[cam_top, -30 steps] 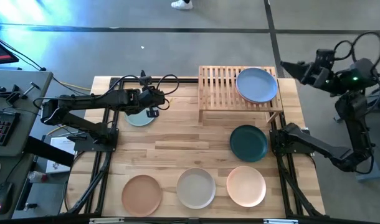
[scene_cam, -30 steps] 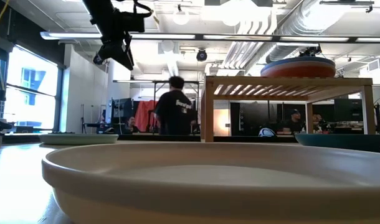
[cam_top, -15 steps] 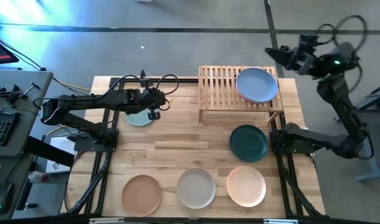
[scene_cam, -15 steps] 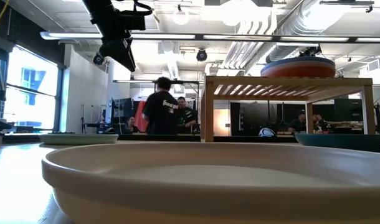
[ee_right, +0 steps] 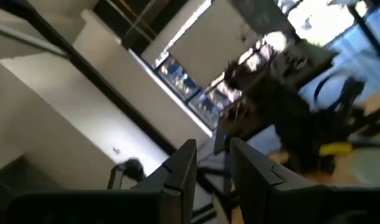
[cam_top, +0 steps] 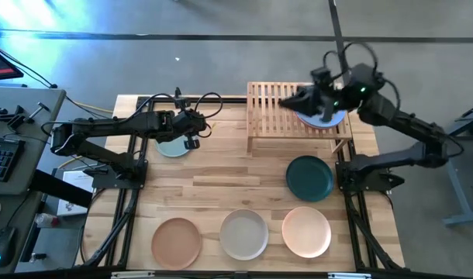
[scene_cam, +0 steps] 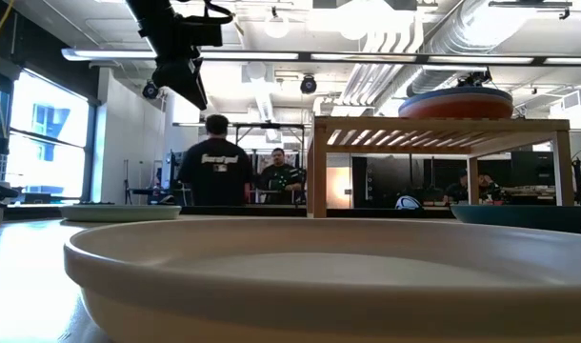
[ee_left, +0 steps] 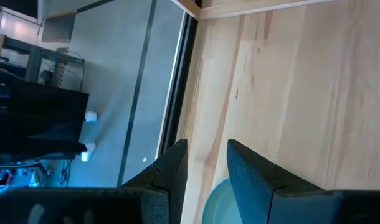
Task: Place and stack plates onto a shelf
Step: Stack the green plate on top of the blue plate onto the shelf
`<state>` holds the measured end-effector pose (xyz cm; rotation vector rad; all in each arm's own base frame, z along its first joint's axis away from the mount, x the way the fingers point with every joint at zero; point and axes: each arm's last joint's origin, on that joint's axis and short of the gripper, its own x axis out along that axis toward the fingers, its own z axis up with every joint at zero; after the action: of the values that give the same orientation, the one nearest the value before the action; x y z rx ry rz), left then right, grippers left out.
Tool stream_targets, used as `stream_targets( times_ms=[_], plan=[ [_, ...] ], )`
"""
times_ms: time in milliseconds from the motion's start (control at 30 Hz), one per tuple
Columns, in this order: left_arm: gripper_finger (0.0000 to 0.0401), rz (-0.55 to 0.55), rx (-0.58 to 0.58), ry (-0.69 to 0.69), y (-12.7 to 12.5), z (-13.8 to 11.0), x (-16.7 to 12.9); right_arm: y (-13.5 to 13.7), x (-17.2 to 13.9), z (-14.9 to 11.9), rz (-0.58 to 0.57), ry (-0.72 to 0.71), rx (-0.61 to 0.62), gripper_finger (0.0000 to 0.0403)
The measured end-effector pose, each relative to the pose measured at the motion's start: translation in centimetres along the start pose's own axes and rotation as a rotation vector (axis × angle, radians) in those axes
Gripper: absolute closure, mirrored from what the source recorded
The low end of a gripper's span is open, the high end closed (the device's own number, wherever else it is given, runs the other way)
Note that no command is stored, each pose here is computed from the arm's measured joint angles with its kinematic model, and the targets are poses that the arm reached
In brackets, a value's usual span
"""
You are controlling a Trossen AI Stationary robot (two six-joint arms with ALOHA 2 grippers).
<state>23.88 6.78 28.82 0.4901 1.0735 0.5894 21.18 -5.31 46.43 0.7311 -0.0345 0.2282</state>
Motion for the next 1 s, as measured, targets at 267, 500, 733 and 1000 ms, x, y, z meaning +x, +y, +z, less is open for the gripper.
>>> stream_targets(
  times_ms=[267,500,733,1000],
  plan=[
    [0.0300,0.001,0.001,0.000,0.0,0.0,0.0,0.6,2.4,-5.5,-0.224,0.204,0.150,0.0322],
    [0.0300,0.001,0.000,0.000,0.0,0.0,0.0,1.1,2.8,-9.9,-0.522,0.294,0.258,0.0322],
    [0.0300,0.005,0.000,0.001,0.0,0.0,0.0,1.4,4.7,-14.0,-0.636,0.410,0.279,0.0322],
    [0.0300,0.001,0.000,0.000,0.0,0.0,0.0,0.0,6.2,-19.3,-0.844,0.653,0.243,0.0322]
  ],
)
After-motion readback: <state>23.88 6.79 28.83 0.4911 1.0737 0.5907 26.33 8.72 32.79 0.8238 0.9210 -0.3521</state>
